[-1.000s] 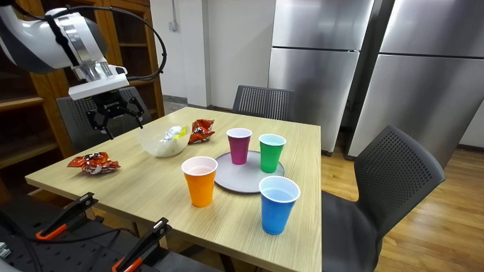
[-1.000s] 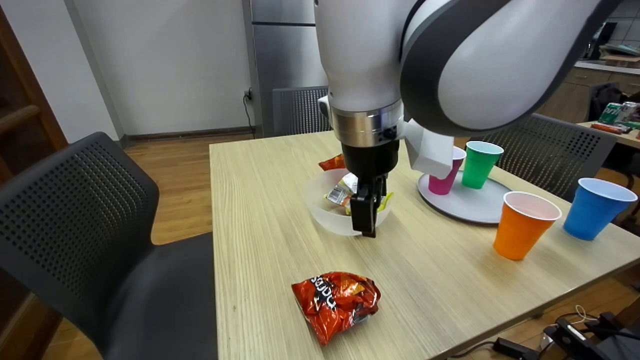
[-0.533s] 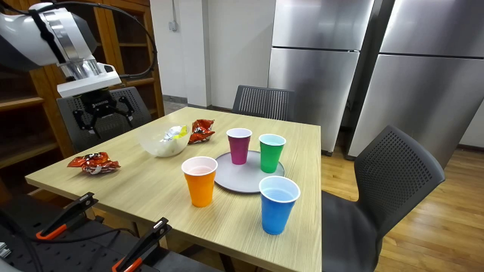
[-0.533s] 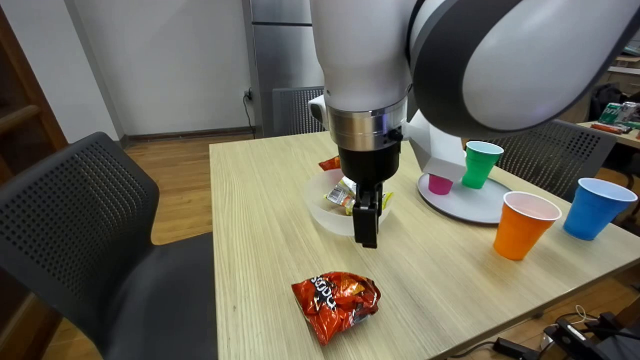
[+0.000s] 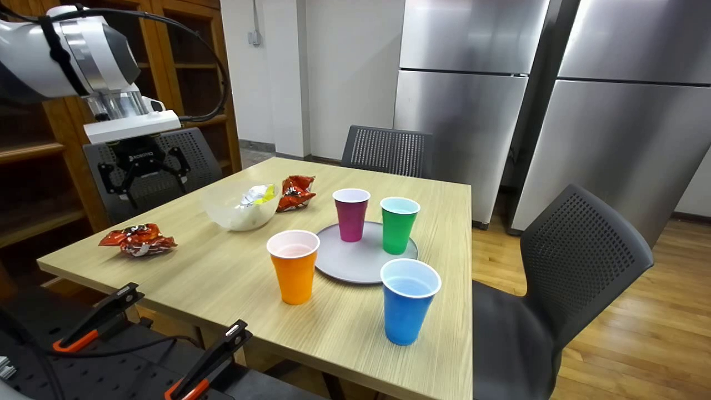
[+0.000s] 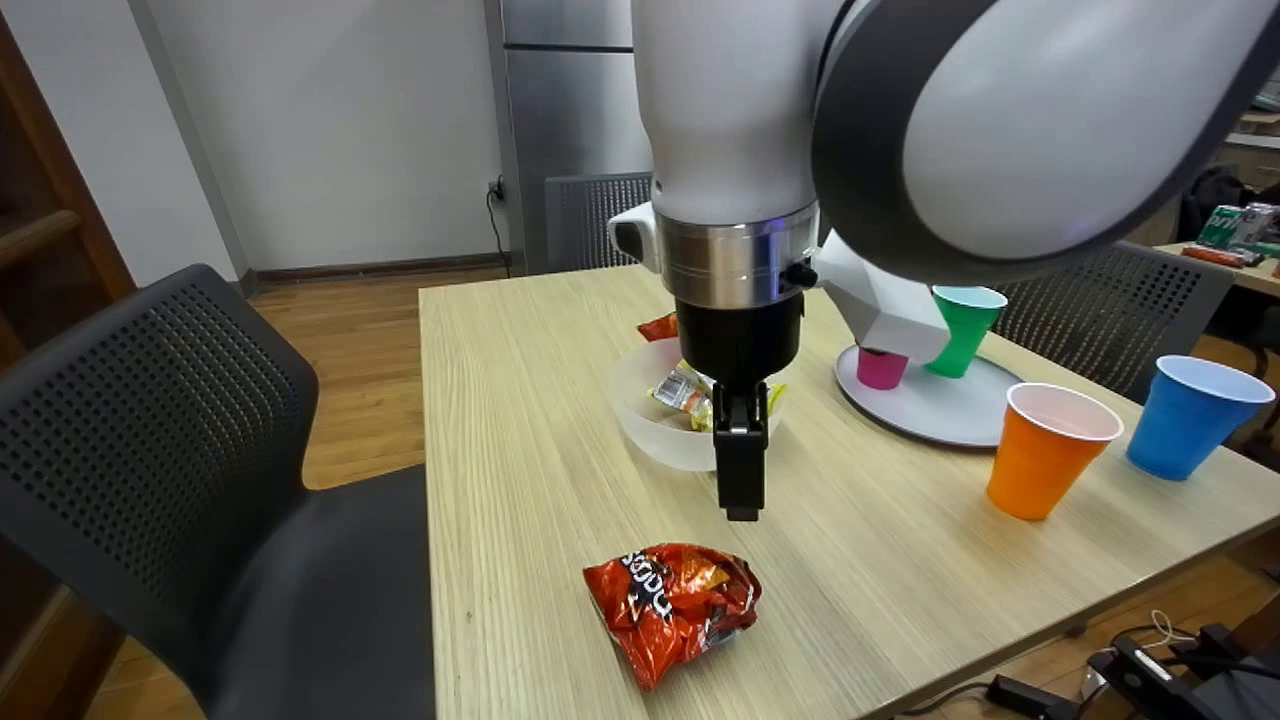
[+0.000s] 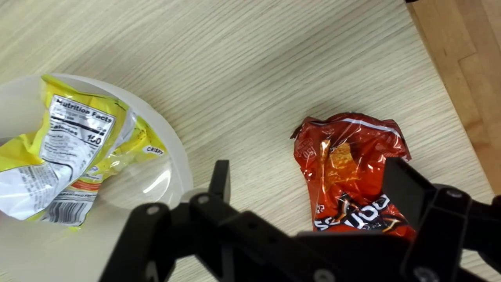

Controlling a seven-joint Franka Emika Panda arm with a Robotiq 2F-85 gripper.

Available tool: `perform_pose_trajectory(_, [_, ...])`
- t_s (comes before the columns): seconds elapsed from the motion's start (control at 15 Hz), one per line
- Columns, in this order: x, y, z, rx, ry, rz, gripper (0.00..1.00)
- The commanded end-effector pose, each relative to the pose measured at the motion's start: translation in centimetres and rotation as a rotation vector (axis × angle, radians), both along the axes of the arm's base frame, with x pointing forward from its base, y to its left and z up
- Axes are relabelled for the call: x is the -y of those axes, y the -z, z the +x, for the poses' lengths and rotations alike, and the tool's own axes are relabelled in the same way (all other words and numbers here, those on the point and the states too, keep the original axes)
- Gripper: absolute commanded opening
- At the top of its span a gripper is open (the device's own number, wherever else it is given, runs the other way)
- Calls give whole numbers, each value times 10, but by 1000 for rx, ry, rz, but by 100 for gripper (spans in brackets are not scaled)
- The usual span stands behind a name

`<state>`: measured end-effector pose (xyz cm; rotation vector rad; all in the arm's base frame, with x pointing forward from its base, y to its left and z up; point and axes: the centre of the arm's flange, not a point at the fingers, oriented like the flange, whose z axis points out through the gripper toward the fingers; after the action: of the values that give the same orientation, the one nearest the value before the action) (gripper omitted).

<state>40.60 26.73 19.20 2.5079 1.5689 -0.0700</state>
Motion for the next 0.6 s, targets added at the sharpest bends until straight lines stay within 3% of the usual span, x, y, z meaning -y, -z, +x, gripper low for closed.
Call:
perform_pose_trajectory(0.0, [5,0,2,-55,-50,39,100])
perform_pose_trajectory(0.53, [8,18,0,-76,-54,16,100])
